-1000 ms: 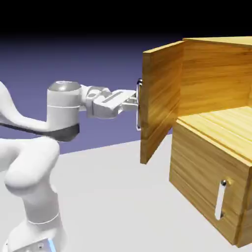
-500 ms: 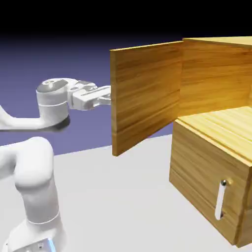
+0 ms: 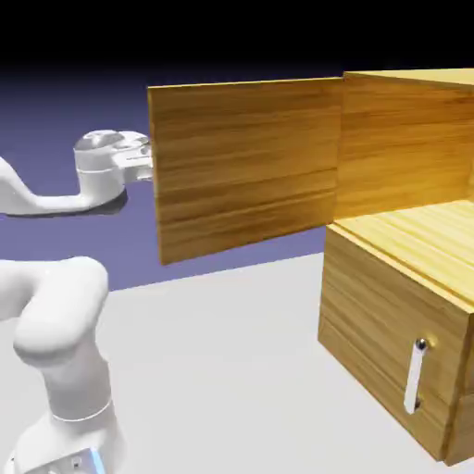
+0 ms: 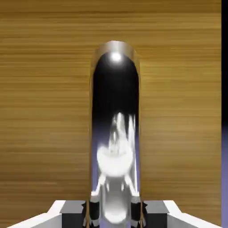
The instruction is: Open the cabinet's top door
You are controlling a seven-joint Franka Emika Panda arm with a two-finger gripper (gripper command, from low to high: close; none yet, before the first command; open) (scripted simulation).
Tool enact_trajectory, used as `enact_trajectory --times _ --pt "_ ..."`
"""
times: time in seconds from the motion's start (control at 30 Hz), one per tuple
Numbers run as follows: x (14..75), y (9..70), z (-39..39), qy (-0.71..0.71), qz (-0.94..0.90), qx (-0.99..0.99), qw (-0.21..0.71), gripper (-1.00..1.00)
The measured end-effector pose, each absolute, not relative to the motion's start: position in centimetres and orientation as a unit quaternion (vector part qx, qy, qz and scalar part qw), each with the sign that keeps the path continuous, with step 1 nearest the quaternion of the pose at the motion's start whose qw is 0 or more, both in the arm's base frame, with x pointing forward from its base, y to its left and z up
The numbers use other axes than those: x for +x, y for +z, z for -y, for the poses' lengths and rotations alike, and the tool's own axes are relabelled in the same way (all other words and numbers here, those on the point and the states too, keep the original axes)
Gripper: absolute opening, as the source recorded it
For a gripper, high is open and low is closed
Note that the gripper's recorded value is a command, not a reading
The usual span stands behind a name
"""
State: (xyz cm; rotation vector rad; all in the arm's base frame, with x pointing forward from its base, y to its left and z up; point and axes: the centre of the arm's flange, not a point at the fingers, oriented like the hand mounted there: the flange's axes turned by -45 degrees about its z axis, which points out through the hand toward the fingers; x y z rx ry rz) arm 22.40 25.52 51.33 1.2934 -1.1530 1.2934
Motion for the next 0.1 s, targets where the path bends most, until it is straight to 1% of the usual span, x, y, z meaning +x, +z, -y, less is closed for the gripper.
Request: enact_trajectory --times 0.1 --pt "23.2 51.3 -28.0 0.512 0.488 0.512 0.488 -1.0"
